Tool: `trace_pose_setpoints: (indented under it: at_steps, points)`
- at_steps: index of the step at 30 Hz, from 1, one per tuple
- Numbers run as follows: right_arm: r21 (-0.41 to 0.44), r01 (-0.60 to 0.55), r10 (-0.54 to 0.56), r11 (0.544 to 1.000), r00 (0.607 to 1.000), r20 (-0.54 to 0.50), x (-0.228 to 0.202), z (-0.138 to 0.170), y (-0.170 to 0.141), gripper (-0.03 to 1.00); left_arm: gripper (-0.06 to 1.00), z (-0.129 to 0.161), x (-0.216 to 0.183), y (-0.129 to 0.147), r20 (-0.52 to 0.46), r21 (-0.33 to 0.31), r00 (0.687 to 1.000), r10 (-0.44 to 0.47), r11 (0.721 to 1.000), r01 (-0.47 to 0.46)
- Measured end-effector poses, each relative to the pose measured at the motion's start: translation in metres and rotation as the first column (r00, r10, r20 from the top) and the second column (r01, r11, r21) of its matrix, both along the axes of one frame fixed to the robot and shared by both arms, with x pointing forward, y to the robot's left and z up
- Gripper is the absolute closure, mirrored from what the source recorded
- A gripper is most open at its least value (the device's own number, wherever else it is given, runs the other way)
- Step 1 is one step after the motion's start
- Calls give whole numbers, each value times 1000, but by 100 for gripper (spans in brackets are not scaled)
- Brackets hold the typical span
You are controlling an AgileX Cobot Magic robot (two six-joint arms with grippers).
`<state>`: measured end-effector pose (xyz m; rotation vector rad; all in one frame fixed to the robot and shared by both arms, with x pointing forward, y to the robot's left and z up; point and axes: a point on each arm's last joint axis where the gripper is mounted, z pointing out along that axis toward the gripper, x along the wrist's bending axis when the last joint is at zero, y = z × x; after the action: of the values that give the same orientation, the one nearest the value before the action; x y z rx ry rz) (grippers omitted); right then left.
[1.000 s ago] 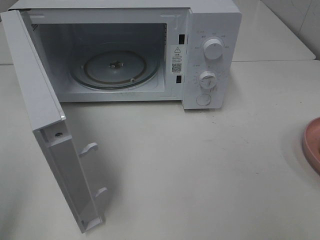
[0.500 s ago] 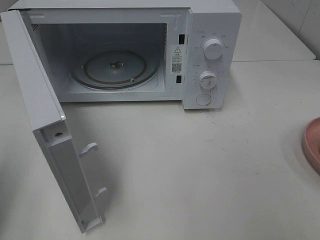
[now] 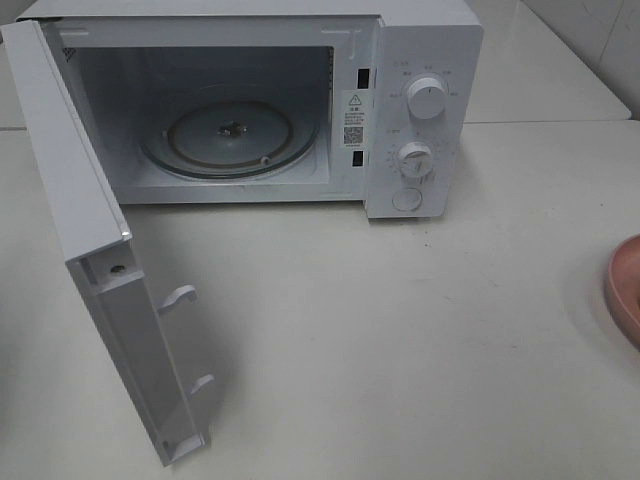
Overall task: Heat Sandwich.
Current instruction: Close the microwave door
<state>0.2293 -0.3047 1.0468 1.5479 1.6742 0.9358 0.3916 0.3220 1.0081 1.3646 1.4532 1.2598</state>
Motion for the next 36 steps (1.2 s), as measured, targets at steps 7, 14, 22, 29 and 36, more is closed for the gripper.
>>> trace_pose_setpoints:
  at_steps: [7,14,22,29,36]
  points:
    - [0,0,0,1000,1000,0,0,0,0,20,94,-11,22,-3,34,4,997,-68,998,68]
    - [0,0,0,1000,1000,0,0,0,0,20,94,-23,38,-15,40,-10,977,-211,977,212]
    - [0,0,0,1000,1000,0,0,0,0,20,94,-38,53,-30,60,-6,932,-358,933,359]
    - [0,0,0,1000,1000,0,0,0,0,20,94,-45,67,-60,34,-8,871,-490,871,491]
    - [0,0,0,1000,1000,0,0,0,0,20,94,-54,68,-78,3,-31,845,-535,845,535]
